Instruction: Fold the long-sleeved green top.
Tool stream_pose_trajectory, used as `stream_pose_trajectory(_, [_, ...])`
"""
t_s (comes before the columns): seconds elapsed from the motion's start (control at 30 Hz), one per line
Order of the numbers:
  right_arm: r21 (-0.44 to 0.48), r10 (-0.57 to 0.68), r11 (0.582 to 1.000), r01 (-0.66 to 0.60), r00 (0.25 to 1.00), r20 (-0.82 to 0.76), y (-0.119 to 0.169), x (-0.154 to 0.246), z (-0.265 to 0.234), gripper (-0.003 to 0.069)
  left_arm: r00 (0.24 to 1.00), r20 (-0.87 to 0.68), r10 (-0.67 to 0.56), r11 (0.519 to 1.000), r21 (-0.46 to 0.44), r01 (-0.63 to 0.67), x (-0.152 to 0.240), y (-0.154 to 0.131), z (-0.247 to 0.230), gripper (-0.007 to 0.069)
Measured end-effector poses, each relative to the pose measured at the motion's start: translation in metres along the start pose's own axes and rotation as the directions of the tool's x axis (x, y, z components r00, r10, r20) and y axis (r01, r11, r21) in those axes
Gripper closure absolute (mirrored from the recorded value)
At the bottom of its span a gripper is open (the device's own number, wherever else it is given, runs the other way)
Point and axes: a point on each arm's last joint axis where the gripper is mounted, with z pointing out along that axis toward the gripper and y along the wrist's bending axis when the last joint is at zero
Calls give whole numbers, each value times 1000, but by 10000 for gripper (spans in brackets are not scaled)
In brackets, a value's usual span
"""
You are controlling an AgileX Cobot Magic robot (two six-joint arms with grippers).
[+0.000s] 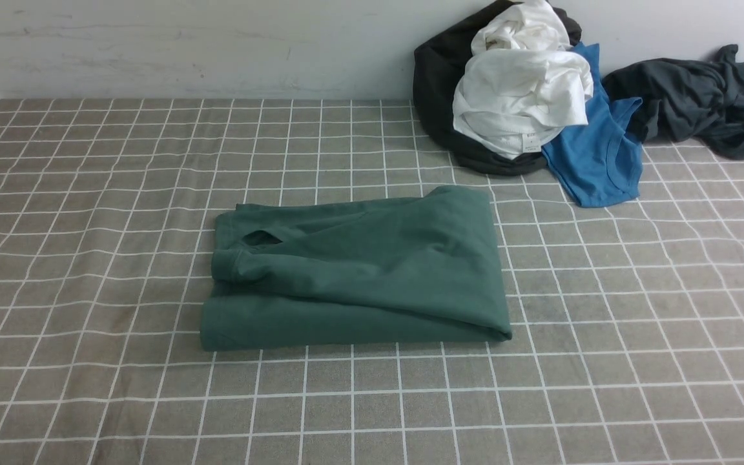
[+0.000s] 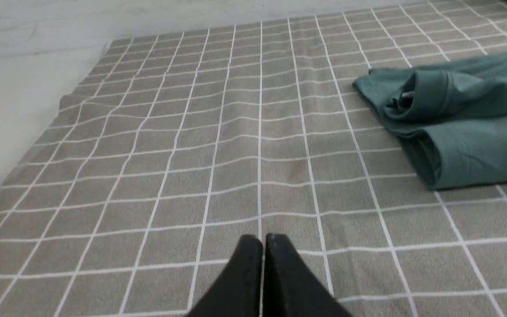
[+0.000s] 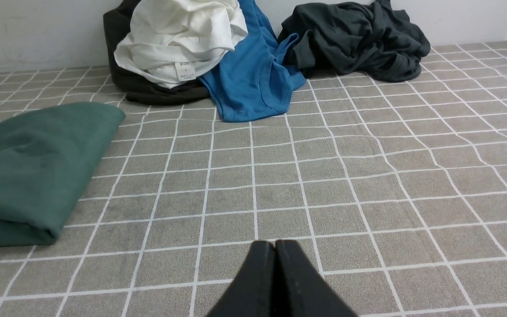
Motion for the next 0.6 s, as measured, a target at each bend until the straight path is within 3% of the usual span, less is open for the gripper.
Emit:
stream_pose_trajectory(0.2, [0,0,1000,0,1000,0,0,0,0,673,1000,-18,22,999,41,-21,1,-2,0,632])
stream_pose_trajectory(0.6, [0,-3,1000,3,1000,0,0,0,0,673,1000,-18,5,999,42,-4,1,-2,0,632])
